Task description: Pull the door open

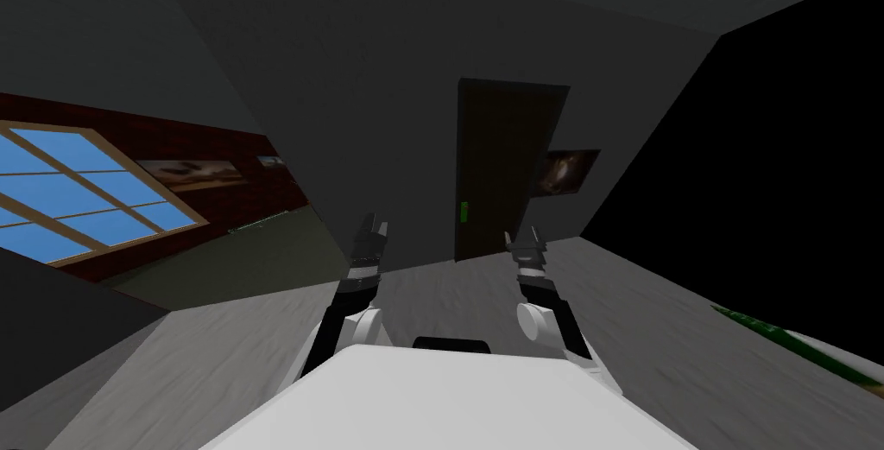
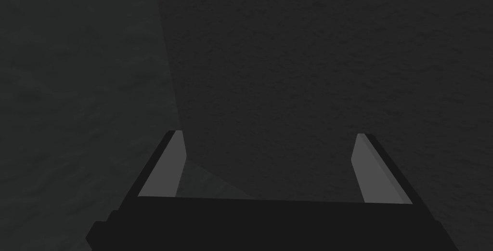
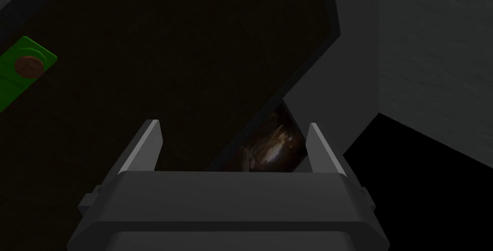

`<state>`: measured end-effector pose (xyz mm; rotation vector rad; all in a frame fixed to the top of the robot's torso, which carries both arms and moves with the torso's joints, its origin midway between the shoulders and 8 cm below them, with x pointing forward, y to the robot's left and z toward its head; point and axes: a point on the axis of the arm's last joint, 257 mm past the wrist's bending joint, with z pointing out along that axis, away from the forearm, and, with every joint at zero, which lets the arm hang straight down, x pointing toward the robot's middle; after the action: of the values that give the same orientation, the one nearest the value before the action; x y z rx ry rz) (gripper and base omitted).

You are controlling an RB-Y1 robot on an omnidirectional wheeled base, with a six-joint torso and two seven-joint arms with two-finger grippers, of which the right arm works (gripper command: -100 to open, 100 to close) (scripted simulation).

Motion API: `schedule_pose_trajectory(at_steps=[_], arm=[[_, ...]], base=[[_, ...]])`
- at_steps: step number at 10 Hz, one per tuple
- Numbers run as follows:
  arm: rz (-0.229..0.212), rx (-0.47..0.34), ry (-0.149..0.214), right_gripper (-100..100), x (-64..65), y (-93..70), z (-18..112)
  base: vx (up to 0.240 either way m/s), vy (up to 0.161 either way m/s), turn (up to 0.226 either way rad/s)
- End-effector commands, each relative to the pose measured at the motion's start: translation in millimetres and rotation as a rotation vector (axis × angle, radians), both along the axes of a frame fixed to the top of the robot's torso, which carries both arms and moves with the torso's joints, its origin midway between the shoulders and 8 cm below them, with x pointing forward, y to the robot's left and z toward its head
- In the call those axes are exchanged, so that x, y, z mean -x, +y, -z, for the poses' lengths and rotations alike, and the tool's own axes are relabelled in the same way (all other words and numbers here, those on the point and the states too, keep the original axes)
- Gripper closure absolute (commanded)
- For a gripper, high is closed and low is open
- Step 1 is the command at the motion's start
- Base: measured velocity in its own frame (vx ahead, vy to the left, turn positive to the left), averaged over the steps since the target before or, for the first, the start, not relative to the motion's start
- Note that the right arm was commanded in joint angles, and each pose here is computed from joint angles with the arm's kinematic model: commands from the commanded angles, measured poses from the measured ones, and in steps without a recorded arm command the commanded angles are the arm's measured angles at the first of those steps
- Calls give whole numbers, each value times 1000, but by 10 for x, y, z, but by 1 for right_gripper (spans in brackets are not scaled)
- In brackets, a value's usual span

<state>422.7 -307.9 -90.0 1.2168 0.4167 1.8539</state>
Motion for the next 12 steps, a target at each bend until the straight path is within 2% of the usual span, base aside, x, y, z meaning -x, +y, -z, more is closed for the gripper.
schedule_pose_trajectory(at_steps=[1, 12], arm=[[-19, -46, 18, -100, -59, -39, 119], [-111, -357, 124, -100, -451, -156, 852]], base=[[87, -56, 140], [85, -57, 146]])
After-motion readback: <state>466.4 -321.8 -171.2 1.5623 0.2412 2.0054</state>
